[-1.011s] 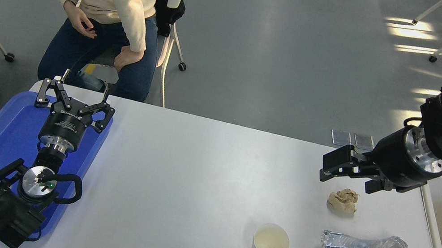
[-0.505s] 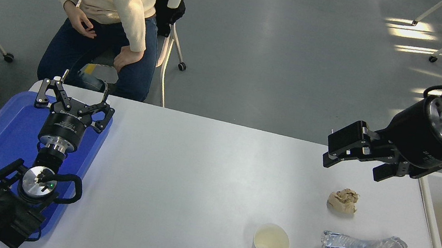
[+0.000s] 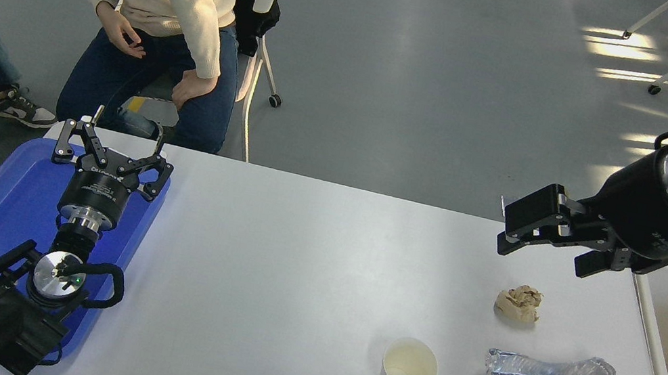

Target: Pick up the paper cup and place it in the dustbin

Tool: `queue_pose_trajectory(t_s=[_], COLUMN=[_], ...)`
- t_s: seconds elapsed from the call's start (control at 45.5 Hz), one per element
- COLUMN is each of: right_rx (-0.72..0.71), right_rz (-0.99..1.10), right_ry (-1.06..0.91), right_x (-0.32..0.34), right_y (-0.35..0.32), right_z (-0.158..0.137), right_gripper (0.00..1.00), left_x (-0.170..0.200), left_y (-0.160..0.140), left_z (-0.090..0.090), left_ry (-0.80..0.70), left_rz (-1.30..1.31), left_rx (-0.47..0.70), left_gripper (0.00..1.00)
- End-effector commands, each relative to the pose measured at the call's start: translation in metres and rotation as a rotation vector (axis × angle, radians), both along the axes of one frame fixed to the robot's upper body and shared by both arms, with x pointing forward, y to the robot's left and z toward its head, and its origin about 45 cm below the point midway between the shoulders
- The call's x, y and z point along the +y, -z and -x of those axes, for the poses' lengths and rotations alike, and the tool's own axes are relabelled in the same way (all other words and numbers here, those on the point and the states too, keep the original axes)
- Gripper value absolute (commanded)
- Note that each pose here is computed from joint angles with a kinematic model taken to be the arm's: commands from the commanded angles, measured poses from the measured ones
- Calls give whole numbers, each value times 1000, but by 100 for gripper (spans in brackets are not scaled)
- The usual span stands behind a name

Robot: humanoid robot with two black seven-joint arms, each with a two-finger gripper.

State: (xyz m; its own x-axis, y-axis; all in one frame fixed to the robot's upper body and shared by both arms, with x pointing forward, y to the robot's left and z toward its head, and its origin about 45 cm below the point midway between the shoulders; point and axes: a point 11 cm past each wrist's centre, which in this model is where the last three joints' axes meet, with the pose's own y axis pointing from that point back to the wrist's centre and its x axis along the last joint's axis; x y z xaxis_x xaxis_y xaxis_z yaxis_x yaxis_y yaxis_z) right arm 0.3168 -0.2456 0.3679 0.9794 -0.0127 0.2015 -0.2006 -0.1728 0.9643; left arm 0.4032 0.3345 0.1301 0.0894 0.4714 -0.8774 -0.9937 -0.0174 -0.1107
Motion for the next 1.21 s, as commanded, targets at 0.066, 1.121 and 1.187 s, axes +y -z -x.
queue_pose_trajectory(t_s=[0.066, 1.121, 1.187], right_rx=[48, 85, 83], right_rz=[-1, -54, -49], right_ry=[4, -63, -72], right_x=[0, 25, 24], right_y=[56, 227, 232], right_z=[2, 29, 28], right_gripper=[100, 100, 99], left_x=[0, -1, 0], left_y=[-1, -1, -1], left_z=[0, -1, -1], left_ry=[0, 2, 0], left_rz=[0, -1, 0], left_rx=[-1, -2, -3], left_gripper=[100, 100, 100])
